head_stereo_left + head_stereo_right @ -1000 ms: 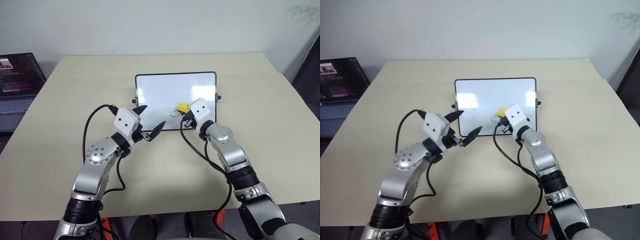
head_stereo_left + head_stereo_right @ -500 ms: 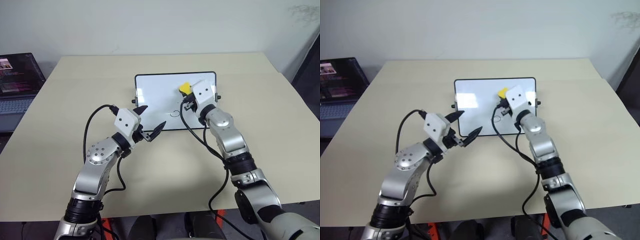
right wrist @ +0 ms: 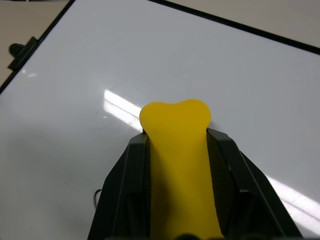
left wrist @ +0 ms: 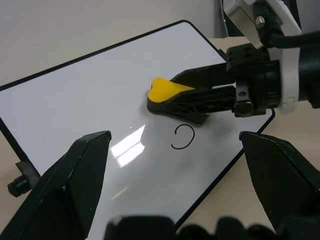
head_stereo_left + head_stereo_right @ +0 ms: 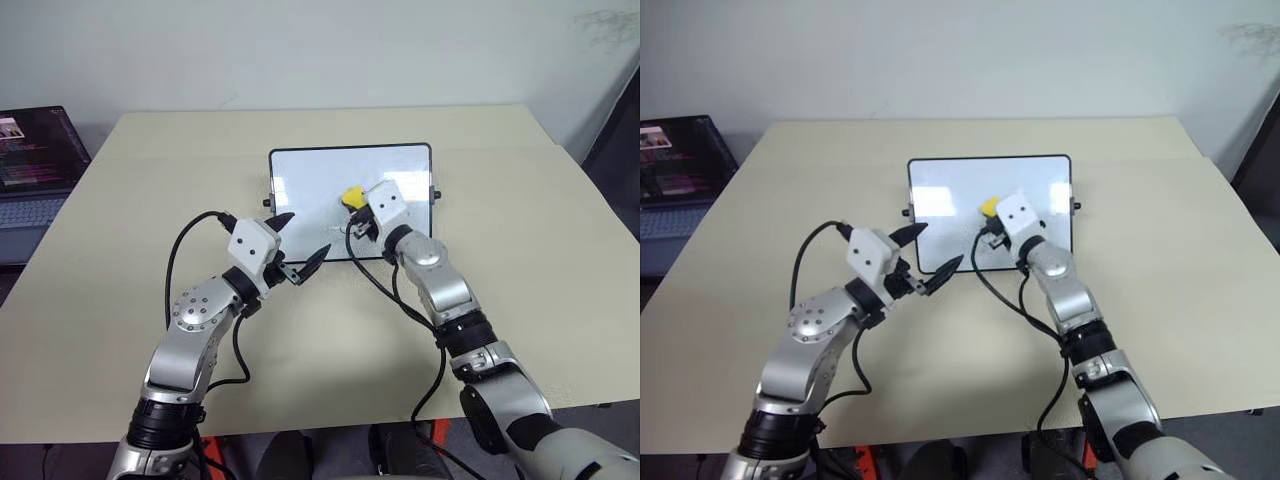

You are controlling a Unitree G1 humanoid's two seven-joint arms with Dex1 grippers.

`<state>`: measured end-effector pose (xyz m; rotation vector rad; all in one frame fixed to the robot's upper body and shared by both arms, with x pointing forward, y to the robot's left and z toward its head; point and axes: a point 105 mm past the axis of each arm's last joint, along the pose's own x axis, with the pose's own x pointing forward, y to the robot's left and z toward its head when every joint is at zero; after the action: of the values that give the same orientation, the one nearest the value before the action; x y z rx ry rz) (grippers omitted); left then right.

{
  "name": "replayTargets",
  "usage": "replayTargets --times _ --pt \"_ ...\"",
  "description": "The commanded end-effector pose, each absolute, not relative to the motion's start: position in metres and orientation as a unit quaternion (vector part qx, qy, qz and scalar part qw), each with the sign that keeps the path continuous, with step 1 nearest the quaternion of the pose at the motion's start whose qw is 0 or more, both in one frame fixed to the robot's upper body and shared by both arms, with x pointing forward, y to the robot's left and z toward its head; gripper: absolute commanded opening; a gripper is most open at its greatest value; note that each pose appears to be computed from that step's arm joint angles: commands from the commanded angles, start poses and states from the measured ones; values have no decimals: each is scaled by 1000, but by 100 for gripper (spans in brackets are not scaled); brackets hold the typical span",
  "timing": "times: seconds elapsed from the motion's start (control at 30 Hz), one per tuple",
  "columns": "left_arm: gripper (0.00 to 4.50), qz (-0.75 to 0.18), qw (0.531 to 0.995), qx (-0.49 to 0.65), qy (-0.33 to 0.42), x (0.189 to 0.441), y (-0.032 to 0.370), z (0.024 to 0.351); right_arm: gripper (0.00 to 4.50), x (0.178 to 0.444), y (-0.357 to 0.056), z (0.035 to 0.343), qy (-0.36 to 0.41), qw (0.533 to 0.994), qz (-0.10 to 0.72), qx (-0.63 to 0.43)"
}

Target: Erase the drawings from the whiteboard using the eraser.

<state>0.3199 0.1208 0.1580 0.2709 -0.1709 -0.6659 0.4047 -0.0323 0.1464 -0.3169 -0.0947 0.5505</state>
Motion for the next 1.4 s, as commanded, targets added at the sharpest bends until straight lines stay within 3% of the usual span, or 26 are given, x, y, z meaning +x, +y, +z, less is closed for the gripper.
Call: replayTargets --times 0.03,0.63,0.93,1.13,1.4 --pt "450 -329 927 143 -111 315 118 173 124 399 -34 145 -39 949 273 -155" --pt "450 -332 926 140 -111 317 116 173 124 395 -51 148 -30 954 253 -156" --pt "450 -333 926 138 -109 318 116 171 124 388 -86 158 -25 962 219 -159" --pt "450 -333 927 136 -105 313 118 169 124 370 -99 180 -48 965 212 -149" --pt "450 -340 929 124 -79 295 116 156 124 340 -121 162 -13 972 181 -148"
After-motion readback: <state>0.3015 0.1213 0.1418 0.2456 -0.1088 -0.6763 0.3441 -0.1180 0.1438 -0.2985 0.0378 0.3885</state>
